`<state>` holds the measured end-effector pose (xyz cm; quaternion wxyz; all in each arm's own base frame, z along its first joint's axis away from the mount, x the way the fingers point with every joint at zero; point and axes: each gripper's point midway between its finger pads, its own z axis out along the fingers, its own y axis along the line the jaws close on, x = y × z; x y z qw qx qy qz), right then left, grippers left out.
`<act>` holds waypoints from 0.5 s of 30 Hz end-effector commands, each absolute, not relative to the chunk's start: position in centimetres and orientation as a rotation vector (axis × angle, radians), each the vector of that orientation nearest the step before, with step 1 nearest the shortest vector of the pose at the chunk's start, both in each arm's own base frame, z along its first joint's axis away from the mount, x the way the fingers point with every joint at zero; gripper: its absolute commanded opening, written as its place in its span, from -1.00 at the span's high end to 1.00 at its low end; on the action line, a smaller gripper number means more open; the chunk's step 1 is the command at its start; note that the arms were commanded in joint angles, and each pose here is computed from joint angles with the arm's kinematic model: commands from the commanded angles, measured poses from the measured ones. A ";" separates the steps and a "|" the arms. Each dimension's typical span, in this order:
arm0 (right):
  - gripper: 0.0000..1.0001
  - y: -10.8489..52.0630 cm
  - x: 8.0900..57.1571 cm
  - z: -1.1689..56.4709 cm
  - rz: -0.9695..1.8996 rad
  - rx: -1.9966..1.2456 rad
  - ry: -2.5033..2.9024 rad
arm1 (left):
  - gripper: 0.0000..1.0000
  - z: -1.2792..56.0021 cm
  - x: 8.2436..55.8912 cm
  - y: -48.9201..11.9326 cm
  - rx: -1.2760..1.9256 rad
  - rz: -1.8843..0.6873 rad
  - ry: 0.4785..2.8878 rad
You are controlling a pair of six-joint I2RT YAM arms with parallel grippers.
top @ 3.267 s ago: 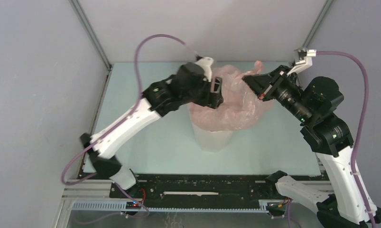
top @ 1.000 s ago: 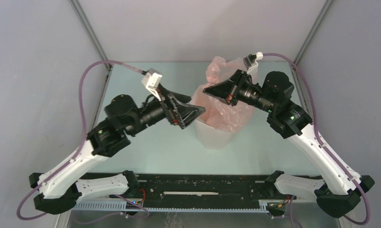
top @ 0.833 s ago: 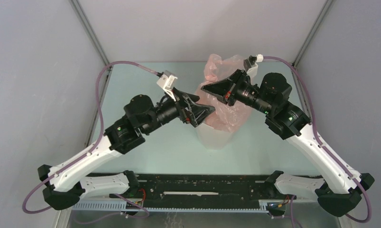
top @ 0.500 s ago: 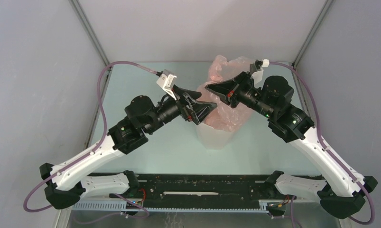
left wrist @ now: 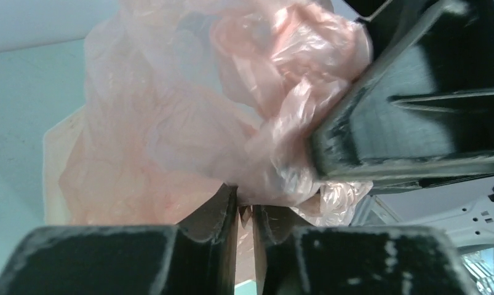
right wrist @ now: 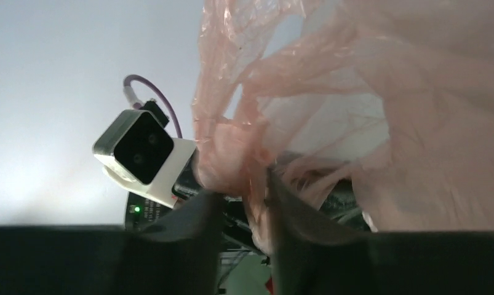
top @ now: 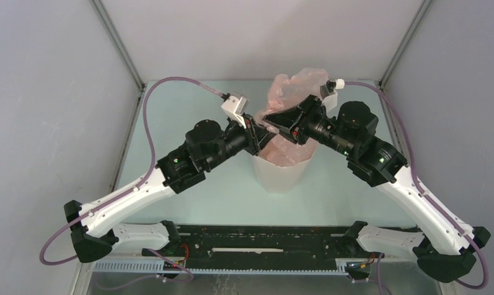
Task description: Put the trash bags into the trash bin
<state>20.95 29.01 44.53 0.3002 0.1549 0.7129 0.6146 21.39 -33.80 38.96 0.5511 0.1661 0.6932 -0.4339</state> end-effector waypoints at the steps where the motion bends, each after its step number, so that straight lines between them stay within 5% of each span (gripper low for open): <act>1: -0.02 26.8 20.1 45.4 1.559 0.305 1.840 | 0.78 41.7 21.5 -31.4 0.309 -0.992 1.591; 3: -0.37 25.9 20.0 44.9 1.511 0.234 1.850 | 0.86 41.6 21.6 -30.3 0.282 -0.963 1.600; 5: -0.50 25.1 19.4 44.5 1.467 0.100 1.849 | 0.98 41.3 21.9 -29.3 0.244 -0.920 1.620; 15: -0.52 20.3 17.9 41.0 1.137 -0.152 1.891 | 0.99 40.0 22.6 -27.8 0.126 -0.896 1.725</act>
